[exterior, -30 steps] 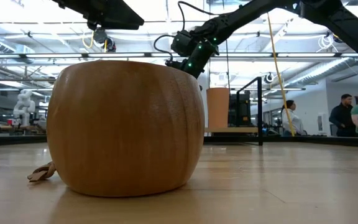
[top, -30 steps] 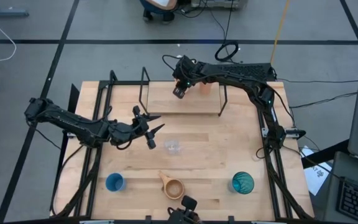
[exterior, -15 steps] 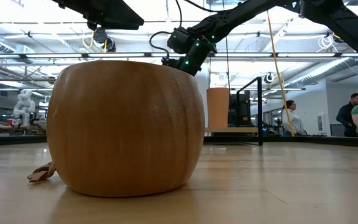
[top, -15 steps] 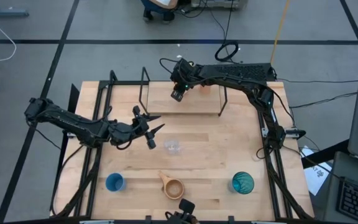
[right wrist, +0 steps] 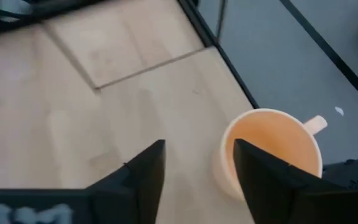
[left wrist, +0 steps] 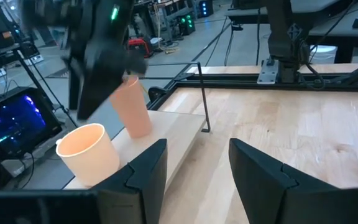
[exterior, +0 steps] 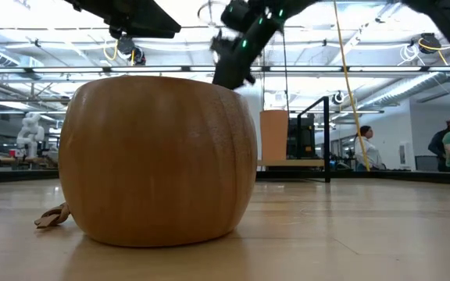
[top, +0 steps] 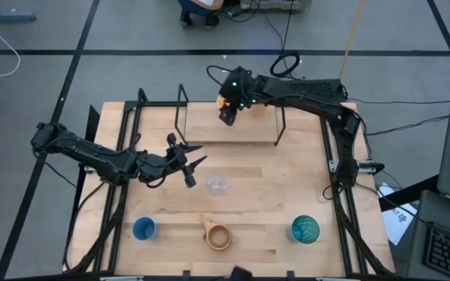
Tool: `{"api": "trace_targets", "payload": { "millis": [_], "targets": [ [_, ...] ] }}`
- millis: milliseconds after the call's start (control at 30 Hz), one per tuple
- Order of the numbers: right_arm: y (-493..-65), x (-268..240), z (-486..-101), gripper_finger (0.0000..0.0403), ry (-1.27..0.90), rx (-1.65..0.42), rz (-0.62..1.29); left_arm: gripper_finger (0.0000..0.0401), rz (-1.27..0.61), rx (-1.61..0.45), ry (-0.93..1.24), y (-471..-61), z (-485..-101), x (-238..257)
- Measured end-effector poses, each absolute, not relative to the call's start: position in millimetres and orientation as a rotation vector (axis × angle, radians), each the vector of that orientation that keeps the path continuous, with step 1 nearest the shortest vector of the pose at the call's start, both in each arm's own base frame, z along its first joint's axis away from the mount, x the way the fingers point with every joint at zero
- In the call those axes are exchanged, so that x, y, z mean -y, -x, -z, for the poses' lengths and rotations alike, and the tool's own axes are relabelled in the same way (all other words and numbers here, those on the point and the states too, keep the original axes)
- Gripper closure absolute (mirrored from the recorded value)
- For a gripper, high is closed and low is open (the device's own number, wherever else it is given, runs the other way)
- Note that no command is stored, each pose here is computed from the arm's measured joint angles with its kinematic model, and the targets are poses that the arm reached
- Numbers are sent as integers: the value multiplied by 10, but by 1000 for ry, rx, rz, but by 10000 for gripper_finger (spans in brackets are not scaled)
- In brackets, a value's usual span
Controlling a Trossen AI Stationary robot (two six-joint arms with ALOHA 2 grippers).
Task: Stack small to large cups/mugs on shelf
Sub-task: Put the brown mug on the shelf
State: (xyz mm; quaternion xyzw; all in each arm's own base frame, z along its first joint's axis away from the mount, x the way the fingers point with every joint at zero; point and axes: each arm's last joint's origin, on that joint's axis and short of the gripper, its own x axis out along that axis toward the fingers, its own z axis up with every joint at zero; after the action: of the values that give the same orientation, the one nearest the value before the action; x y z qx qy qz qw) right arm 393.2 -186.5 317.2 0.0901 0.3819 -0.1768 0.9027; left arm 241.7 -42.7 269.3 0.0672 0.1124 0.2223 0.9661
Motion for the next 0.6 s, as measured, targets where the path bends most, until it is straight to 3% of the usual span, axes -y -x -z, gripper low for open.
{"api": "trace_targets", "payload": {
  "millis": [167,367,600],
  "targets": [
    [-3764,1402,-3593,180,-133,-761,340,226,-439,-232,-140,-2411,-2688,453],
    [-3531,697,-4025,179,-46,-703,290,226,-444,-239,-195,-2405,-2693,471],
    [-3235,-8,-3988,190,-31,-644,119,226,-432,-248,-253,-2387,-2694,538]
  ]
}}
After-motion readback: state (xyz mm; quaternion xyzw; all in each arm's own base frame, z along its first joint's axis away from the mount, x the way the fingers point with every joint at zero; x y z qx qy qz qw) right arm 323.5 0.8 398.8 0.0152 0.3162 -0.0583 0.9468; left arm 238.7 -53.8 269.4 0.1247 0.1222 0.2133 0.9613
